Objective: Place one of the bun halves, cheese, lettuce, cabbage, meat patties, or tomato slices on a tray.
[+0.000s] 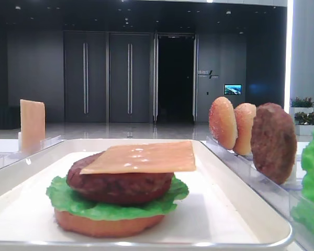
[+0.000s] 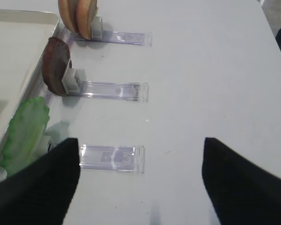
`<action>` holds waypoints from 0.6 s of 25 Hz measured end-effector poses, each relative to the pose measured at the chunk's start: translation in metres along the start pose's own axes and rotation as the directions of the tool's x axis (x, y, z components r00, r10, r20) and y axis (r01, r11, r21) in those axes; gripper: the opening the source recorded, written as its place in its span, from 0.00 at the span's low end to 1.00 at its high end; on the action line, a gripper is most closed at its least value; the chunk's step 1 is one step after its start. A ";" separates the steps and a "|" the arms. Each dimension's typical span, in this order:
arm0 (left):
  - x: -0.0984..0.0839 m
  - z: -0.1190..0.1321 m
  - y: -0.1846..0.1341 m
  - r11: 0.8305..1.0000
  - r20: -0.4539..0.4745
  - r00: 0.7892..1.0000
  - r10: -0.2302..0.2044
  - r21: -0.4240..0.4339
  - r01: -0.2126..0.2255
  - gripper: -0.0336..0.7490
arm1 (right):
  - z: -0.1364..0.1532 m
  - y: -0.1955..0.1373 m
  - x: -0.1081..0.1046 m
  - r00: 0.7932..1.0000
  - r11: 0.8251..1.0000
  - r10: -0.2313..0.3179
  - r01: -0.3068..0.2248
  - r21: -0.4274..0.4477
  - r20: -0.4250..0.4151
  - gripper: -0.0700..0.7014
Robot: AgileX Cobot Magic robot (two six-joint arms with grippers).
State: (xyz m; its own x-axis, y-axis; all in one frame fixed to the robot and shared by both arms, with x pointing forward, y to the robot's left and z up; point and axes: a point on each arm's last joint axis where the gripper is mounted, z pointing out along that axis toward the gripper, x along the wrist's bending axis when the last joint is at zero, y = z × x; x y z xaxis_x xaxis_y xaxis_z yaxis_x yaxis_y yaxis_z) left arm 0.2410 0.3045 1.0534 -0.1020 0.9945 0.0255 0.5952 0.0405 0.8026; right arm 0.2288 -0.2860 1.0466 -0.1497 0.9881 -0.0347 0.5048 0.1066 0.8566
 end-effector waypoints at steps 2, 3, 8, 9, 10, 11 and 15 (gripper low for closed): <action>0.000 -0.001 -0.006 1.000 0.003 1.000 0.003 -0.024 -0.003 0.62 | 0.000 0.000 0.000 1.000 1.000 0.000 0.000 0.000 0.000 0.79; -0.001 -0.001 -0.008 1.000 0.010 1.000 0.000 -0.030 0.000 0.62 | 0.000 0.000 0.000 1.000 1.000 0.000 0.000 0.000 0.000 0.79; -0.004 0.000 -0.016 0.996 0.043 0.999 -0.002 -0.089 0.006 0.62 | 0.000 0.000 0.000 1.000 1.000 0.000 0.000 0.000 0.000 0.79; -0.004 -0.001 -0.016 0.996 0.044 0.999 -0.001 -0.091 0.005 0.62 | 0.000 0.000 0.000 1.000 1.000 0.000 0.000 0.000 0.000 0.79; -0.004 -0.001 -0.016 0.996 0.045 0.999 0.000 -0.094 0.004 0.62 | 0.000 0.000 0.000 1.000 1.000 0.000 0.000 0.000 0.000 0.79; -0.004 -0.001 -0.016 0.995 0.044 0.999 0.002 -0.096 0.002 0.62 | 0.000 0.000 0.000 1.000 1.000 0.000 0.000 0.000 0.000 0.79; -0.004 -0.001 -0.015 0.995 0.045 0.999 0.018 -0.103 -0.014 0.62 | 0.000 0.000 0.000 1.000 1.000 0.000 0.000 0.000 0.000 0.79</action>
State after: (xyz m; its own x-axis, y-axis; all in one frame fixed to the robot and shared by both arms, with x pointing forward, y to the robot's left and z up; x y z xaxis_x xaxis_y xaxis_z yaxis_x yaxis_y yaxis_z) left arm 0.2319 0.2993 1.0415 -0.0548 0.9984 0.0130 0.5114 0.0169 0.8592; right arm 0.2288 -0.2860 1.0466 -0.1497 0.9881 -0.0347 0.5048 0.1066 0.8566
